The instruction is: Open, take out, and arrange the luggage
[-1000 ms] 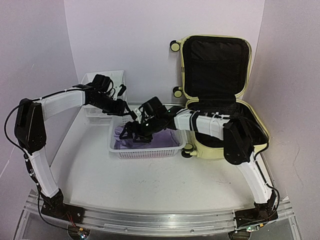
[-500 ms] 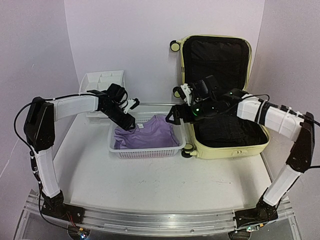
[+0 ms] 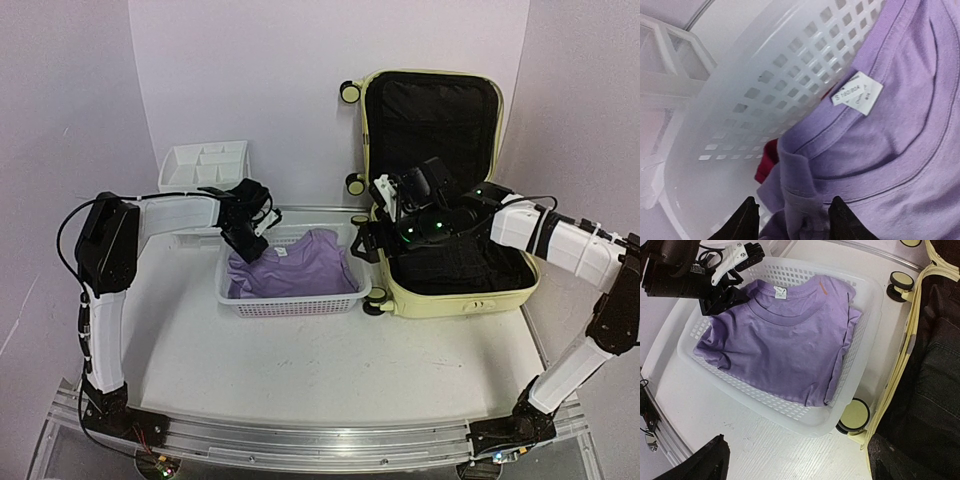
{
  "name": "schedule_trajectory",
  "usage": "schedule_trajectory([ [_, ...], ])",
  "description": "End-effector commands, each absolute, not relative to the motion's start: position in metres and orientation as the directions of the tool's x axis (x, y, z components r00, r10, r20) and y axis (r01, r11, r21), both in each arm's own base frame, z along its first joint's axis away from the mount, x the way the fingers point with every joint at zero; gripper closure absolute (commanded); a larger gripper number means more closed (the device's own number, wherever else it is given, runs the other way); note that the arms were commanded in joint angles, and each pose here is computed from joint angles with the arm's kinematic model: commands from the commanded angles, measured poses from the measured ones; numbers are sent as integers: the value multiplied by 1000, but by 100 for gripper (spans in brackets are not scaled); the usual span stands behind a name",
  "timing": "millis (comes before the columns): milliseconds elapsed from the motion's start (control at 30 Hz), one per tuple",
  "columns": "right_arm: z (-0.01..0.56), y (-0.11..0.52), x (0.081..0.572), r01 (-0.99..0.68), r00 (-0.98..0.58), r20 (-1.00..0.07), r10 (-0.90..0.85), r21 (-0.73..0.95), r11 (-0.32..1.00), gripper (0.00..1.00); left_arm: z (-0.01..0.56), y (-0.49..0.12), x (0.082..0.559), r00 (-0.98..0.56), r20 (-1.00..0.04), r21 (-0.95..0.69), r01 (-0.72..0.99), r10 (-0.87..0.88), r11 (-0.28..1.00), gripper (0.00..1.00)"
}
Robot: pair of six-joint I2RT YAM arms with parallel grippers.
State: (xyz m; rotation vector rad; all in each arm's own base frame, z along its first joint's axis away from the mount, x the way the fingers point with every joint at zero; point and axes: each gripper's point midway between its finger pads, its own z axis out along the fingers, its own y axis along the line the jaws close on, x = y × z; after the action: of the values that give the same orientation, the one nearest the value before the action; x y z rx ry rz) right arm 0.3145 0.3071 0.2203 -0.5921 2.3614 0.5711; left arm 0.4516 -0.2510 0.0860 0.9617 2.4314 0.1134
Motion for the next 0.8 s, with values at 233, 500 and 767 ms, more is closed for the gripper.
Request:
schedule_trajectory([
  [233,240,302,317,-541,-664,-702,-257,213,814,4,118,-212,493,-635,-430,513,413,642,753,67],
  [500,235,294,316,-521,-671,-693,-262,191,832,4,111,-208,491,-653,-408,524,404,638,750,56],
  [767,237,266,330,-446,-653,-702,-284,53,893,2,206,-232,471,-612,-607,305,409,507,860,21],
])
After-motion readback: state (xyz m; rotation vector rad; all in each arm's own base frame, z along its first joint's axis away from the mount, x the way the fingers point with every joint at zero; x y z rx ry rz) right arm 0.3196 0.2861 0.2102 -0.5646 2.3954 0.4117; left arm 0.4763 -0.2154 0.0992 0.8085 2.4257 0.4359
